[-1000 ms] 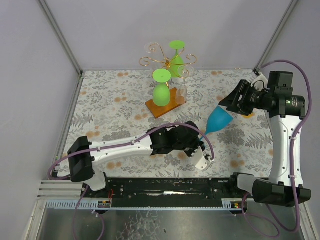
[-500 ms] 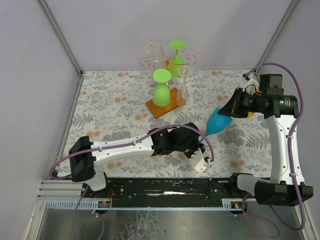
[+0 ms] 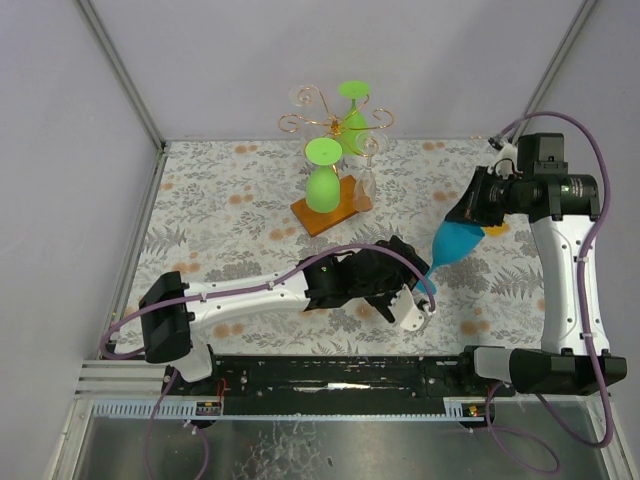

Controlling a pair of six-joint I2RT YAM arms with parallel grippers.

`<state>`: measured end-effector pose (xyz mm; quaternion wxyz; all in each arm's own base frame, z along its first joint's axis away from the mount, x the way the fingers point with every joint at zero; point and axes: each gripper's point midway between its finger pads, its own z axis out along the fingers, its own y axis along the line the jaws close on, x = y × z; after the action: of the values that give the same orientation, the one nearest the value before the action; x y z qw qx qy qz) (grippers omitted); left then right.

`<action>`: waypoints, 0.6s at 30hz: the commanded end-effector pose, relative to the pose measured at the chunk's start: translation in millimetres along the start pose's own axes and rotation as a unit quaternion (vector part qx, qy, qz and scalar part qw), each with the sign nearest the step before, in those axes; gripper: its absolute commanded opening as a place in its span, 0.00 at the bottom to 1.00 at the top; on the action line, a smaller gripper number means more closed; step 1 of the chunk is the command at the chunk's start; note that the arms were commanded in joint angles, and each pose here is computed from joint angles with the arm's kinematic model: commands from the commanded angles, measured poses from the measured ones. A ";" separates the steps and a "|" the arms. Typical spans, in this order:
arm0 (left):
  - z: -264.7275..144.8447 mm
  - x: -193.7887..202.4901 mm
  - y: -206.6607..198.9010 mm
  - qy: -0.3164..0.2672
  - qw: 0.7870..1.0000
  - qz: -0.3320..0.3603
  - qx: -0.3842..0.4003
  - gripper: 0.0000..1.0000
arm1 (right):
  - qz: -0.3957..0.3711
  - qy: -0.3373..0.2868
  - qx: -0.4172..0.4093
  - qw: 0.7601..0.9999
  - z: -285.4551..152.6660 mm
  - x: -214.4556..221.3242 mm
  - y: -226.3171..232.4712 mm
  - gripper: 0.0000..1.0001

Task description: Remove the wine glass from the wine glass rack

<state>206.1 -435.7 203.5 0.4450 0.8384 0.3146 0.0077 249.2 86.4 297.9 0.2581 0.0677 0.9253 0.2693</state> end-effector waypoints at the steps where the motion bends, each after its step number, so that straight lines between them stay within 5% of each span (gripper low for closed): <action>1: -2.1 7.0 40.5 0.019 0.995 -0.034 -0.087 1.00 | -0.022 -0.065 0.060 0.996 -13.5 -35.9 -8.3 0.00; 11: -24.2 6.0 79.0 0.005 0.983 -0.123 -0.135 1.00 | -0.046 -0.146 0.167 0.974 18.9 -118.3 -54.5 0.00; 18: -66.8 5.6 150.9 -0.062 0.919 -0.353 -0.168 1.00 | -0.067 -0.231 0.185 0.953 47.4 -171.6 -72.1 0.00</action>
<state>254.0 -451.9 300.6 0.5466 0.6941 0.4661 -0.0469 380.5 15.8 271.6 0.3559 0.1170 0.9234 0.0836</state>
